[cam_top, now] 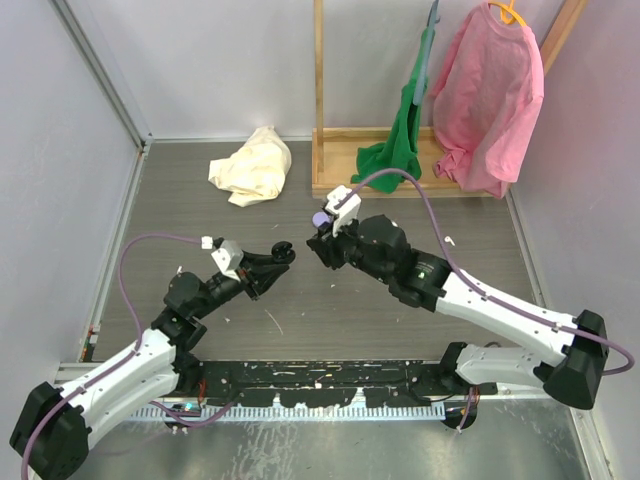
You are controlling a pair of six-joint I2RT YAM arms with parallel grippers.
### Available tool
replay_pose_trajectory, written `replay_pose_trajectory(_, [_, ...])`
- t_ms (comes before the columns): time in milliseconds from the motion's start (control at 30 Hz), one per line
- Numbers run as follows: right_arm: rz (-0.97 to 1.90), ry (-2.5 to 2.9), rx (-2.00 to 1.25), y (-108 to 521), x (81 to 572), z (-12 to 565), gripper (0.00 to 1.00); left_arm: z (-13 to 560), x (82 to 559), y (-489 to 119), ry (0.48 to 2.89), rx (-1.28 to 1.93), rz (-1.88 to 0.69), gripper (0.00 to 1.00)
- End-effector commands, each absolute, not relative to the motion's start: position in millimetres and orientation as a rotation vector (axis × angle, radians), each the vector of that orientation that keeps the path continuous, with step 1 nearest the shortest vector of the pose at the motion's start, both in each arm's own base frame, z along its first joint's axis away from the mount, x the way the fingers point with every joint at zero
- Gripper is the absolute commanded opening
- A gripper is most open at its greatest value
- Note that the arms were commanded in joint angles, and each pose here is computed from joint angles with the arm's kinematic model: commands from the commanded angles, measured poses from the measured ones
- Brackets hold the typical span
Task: Insert the wireless bluetooth earbuds into the charging case
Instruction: Place the earbud in the charging case.
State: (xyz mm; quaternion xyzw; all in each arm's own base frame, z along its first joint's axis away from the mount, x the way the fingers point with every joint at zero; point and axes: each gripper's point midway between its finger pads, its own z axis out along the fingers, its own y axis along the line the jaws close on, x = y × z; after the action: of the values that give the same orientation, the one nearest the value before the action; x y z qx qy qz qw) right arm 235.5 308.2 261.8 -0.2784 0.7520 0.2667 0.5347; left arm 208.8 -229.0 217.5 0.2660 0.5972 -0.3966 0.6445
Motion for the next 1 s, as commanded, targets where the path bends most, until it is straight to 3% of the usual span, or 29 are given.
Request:
replay_pose_trajectory(0, [0.734,1.503,-0.691,321,226,321,0.16,251,208,-230,1.205,0.640,-0.874,0.01])
replay_pose_trajectory(967, [0.904,1.159,-0.835,354,194,314,0.15,267,195,-239,1.104,0.719,-0.919,0.00])
